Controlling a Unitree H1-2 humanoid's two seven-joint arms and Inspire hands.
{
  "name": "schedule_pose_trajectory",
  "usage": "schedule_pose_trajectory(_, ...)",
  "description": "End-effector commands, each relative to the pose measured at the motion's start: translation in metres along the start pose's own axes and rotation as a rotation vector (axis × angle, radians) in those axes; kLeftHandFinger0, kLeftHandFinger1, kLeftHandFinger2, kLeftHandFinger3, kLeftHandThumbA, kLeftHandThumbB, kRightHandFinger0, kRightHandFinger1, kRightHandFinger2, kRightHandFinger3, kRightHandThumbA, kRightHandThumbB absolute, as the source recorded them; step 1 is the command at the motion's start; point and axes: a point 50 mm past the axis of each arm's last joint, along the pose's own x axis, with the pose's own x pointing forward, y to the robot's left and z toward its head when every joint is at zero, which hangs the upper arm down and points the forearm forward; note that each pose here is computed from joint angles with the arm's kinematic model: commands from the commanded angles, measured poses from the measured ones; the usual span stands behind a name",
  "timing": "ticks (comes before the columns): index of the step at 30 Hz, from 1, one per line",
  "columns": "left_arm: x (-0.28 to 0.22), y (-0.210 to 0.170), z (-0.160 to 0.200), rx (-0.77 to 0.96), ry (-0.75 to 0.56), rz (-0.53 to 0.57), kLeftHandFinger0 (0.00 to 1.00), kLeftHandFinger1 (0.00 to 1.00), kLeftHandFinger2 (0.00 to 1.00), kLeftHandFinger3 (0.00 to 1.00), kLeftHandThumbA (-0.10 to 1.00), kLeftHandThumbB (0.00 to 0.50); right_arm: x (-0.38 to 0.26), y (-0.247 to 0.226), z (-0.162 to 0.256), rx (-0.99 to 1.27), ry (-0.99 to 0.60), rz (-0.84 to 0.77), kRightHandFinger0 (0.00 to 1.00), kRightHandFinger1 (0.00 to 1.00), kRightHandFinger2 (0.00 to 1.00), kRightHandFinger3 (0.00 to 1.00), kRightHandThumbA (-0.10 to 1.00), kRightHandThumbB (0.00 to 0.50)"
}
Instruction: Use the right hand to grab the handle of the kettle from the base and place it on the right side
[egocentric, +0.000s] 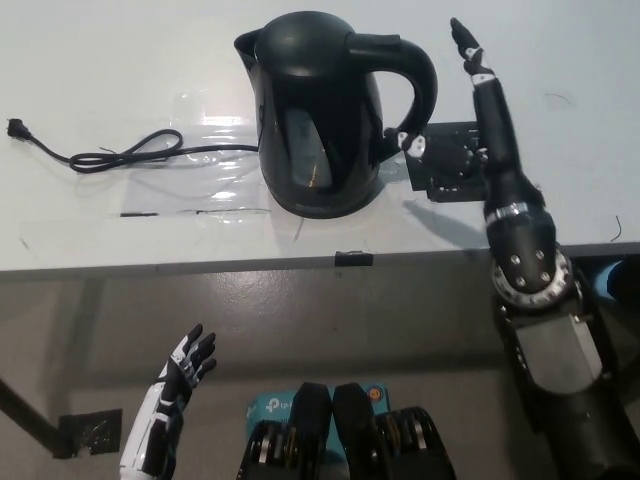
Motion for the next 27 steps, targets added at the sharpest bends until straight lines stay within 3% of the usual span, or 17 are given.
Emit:
schedule_pose_trajectory(1, 0.006, 0.008, 0.008, 0.008, -0.07, -0.009, 1.0, 1.0, 1.0, 1.0, 1.0, 0.5, 0.025, 0.002, 0.021, -0.008, -0.035, -0.052, 1.0, 1.0, 1.0, 1.0, 0.89, 0.238)
schedule_pose_trajectory(7, 0.007, 0.01, 0.009, 0.0, -0.075, -0.002, 1.0, 1.0, 1.0, 1.0, 1.0, 0.5, 0.035, 0.006, 0.018, -0.024, -0.02, -0.064, 1.0, 1.0, 1.0, 1.0, 0.85, 0.229)
schedule_pose_trajectory(10, 0.008, 0.01, 0.009, 0.004, -0.077, 0.004, 1.0, 1.0, 1.0, 1.0, 1.0, 0.5, 0.039, 0.006, 0.019, -0.05, -0.026, -0.083, 1.0, 1.0, 1.0, 1.0, 0.88, 0.251)
schedule_pose_trajectory(17, 0.01, 0.011, 0.008, -0.006, -0.089, 0.017, 1.0, 1.0, 1.0, 1.0, 1.0, 0.5, 0.047, 0.01, 0.027, -0.106, -0.056, -0.117, 1.0, 1.0, 1.0, 1.0, 0.93, 0.249)
schedule_pose_trajectory(27, 0.011, 0.01, 0.01, -0.002, -0.097, 0.028, 1.0, 1.0, 1.0, 1.0, 1.0, 0.5, 0.055, 0.015, 0.034, -0.116, -0.097, -0.151, 1.0, 1.0, 1.0, 1.0, 0.89, 0.231)
